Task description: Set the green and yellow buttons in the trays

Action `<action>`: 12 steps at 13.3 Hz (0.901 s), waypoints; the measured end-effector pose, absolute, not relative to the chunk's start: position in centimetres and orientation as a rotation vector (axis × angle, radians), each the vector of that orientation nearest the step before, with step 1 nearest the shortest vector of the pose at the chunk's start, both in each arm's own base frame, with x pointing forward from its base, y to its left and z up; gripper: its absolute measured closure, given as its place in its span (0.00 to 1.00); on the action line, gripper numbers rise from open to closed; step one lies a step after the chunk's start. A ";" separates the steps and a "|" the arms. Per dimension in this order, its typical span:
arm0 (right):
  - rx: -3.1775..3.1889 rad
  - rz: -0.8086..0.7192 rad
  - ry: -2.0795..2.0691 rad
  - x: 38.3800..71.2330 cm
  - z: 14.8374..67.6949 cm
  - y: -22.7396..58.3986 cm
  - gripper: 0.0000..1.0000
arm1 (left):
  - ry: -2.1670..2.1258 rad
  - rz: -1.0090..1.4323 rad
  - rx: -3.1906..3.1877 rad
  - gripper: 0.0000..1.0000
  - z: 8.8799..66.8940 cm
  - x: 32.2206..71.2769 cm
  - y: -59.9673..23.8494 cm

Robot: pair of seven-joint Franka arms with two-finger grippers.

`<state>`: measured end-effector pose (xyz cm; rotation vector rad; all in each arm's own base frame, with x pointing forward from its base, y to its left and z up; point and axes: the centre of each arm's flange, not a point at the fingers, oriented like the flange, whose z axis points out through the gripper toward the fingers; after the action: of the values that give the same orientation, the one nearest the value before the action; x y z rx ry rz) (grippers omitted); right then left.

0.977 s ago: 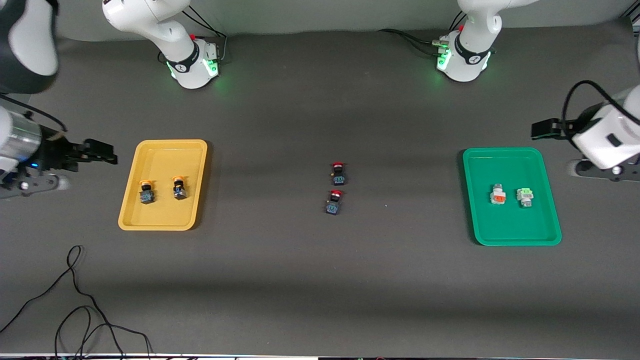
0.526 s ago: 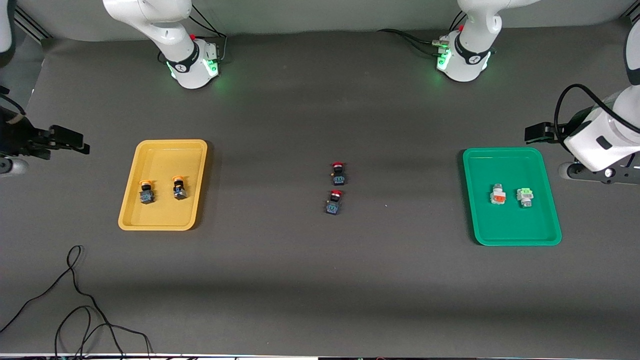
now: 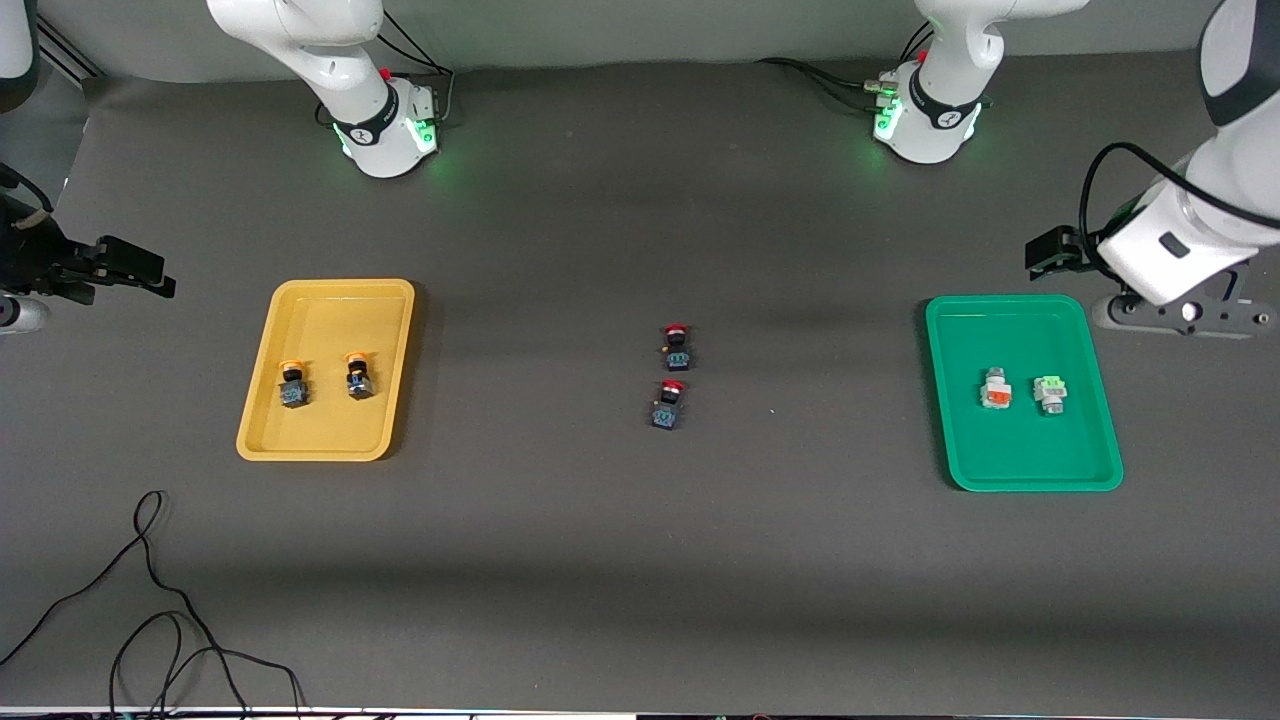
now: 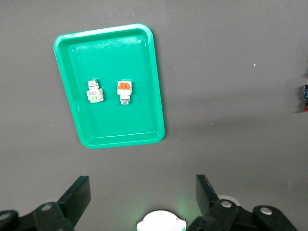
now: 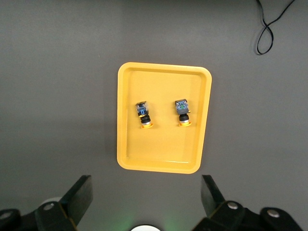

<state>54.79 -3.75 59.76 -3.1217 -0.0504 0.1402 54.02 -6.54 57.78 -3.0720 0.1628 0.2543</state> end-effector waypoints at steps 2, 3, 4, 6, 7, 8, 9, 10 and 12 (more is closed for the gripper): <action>-3.123 0.135 -0.050 54.9 59.7 -3.8 0.00 | 0.153 0.243 -3.073 0.01 57.6 53.4 -6.2; -3.123 0.135 -0.049 54.9 59.7 -3.8 0.00 | 0.149 0.245 -3.074 0.00 57.5 53.4 -6.0; -3.124 0.135 -0.047 54.9 59.7 -3.8 0.00 | 0.146 0.249 -3.075 0.00 57.4 53.5 -5.9; -3.124 0.136 -0.042 54.9 59.7 -3.8 0.00 | 0.141 0.255 -3.076 0.00 57.2 53.6 -5.8; -3.124 0.135 -0.040 54.9 59.7 -3.8 0.00 | 0.141 0.255 -3.077 0.00 57.2 53.6 -5.8; -3.124 0.135 -0.036 54.9 59.7 -3.8 0.00 | 0.141 0.255 -3.077 0.00 57.2 53.6 -5.8; -3.125 0.134 -0.027 54.9 59.7 -3.8 0.00 | 0.140 0.255 -3.077 0.00 57.2 53.6 -5.7; -3.125 0.134 -0.007 54.9 59.7 -3.9 0.00 | 0.137 0.256 -3.077 0.00 57.2 53.6 -5.6; -3.126 0.135 0.024 54.9 59.7 -3.9 0.00 | 0.131 0.259 -3.078 0.00 57.1 53.6 -5.4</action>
<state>54.91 -3.95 59.70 -3.1259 0.0244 0.1347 53.57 -5.42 57.12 -3.0776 0.1314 0.2587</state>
